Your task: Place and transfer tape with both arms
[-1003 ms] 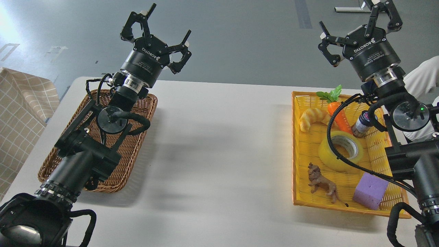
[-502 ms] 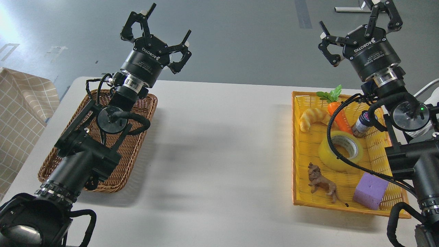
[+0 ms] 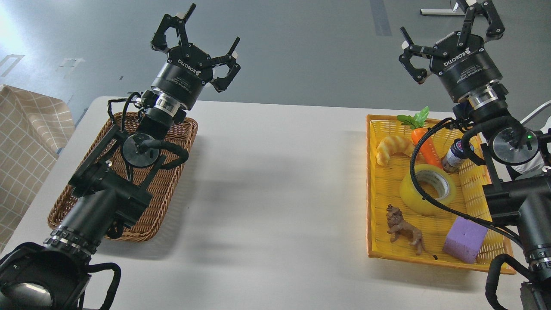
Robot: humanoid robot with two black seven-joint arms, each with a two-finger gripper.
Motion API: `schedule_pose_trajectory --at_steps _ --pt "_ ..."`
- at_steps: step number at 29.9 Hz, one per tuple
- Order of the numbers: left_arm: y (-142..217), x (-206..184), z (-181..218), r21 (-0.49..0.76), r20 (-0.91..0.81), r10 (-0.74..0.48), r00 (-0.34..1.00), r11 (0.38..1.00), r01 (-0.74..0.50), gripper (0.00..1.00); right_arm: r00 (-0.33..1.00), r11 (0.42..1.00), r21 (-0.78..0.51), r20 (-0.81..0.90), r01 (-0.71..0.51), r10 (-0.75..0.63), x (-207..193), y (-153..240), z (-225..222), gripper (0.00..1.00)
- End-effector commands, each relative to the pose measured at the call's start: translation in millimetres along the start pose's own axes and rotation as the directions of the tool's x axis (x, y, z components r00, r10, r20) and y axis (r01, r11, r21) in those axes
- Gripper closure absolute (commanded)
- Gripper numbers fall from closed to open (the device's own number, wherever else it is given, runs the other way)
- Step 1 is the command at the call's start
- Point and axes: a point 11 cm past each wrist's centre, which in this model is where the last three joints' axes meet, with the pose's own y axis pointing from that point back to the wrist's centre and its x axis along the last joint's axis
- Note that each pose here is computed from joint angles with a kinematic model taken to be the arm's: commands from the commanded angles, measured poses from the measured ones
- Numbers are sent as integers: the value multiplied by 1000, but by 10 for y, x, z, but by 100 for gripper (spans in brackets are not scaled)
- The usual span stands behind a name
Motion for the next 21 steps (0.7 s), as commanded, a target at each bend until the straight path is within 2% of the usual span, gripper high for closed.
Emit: schedule_pose_trajectory --at_steps 1,21 --pt "-5 -5 -1 1 0 -2 1000 1000 2 2 1000 1000 0 0 0 0 0 0 1 0" --pt "-9 -7 6 1 3 -3 1000 1000 3 2 1000 1000 -3 -2 1 -1 -4 -1 0 0"
